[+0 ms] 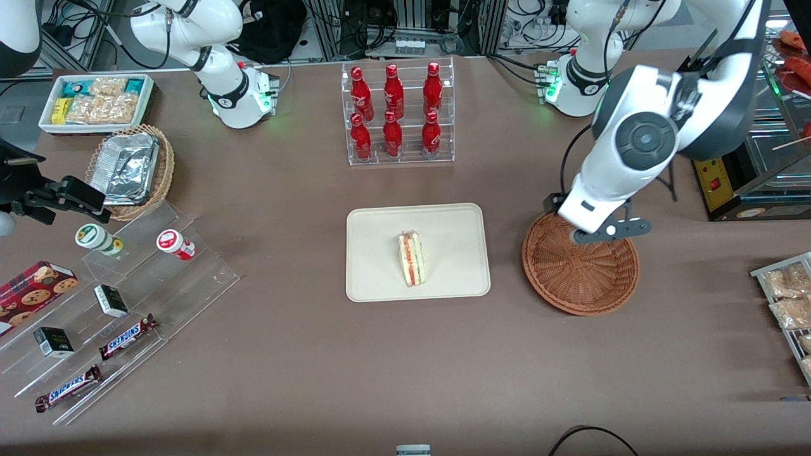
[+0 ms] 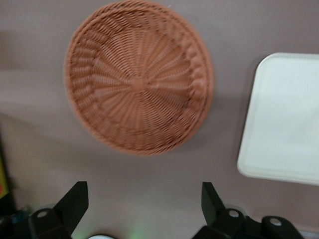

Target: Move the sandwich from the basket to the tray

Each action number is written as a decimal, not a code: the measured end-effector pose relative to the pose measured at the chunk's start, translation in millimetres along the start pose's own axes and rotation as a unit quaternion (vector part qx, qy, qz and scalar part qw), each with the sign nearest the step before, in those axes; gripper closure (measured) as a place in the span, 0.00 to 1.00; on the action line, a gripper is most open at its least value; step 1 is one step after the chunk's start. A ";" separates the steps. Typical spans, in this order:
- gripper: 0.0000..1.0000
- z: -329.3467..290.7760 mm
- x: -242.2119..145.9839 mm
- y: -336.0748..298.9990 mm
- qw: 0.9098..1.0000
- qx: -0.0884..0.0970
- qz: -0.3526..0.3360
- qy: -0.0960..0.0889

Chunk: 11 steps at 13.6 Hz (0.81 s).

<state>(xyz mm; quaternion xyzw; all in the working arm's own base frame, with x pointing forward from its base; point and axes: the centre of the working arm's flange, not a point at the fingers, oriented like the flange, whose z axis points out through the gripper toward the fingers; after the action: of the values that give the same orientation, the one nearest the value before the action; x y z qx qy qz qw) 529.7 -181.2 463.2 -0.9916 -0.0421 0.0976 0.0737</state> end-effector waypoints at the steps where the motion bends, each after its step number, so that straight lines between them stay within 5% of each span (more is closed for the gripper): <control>1: 0.00 -6.3 -4.2 -14.6 1.000 -0.001 0.011 -0.011; 7: 0.00 -41.9 -16.4 -108.3 0.997 -0.010 0.054 -0.050; 11: 0.00 -75.3 -16.9 -162.7 0.998 -0.028 0.045 -0.030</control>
<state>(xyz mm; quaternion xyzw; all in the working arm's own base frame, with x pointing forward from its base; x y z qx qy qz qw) 517.0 -32.9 564.5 -0.9908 -0.0022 0.1290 0.0404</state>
